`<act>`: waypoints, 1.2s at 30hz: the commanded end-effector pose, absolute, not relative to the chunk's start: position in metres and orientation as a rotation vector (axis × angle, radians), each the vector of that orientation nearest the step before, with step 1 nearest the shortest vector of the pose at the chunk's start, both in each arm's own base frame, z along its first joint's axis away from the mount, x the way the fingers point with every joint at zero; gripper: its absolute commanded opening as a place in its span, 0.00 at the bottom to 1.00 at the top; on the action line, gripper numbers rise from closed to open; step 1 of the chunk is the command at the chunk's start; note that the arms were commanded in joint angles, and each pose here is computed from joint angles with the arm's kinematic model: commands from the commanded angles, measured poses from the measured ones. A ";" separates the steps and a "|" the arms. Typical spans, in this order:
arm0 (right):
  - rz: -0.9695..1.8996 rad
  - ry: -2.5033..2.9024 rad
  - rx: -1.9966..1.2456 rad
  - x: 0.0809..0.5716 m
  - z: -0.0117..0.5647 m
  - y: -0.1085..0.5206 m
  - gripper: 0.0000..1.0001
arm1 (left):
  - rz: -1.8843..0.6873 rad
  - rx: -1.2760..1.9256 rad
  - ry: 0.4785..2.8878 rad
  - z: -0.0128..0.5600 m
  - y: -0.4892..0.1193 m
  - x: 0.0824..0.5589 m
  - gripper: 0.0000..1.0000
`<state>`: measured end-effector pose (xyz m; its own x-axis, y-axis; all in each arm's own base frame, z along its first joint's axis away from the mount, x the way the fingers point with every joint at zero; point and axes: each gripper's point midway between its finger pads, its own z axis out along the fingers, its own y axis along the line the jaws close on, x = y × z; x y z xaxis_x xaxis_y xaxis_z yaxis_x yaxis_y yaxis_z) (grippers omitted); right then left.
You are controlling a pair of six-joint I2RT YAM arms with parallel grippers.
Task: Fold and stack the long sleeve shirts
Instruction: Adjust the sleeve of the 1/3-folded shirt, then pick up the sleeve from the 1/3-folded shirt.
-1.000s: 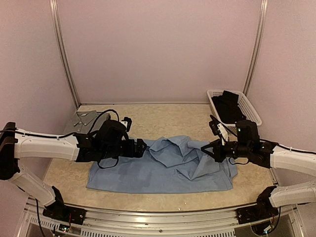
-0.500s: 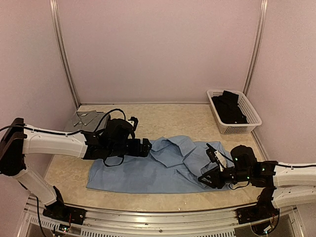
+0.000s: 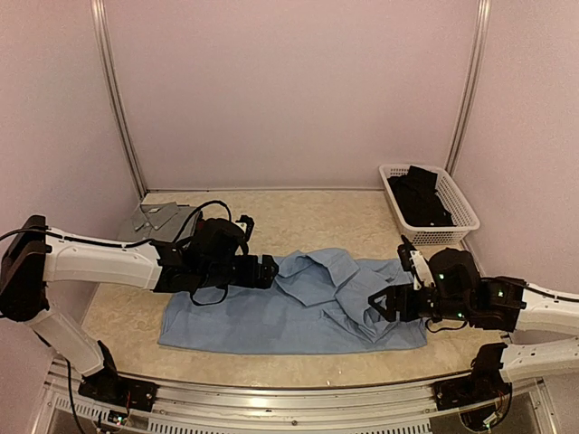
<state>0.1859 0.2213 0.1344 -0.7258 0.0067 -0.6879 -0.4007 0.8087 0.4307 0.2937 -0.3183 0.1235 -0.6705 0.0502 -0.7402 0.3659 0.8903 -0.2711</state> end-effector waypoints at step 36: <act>0.561 2.550 0.144 0.301 0.031 0.170 0.54 | -0.503 0.307 2.289 0.111 -0.320 0.292 0.99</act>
<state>0.2988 0.1678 0.0374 -0.8558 0.2033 -0.4758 0.0020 0.9208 0.3900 0.2937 -0.3183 0.1160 -0.6787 0.0605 -0.7320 0.3625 0.8943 -0.2622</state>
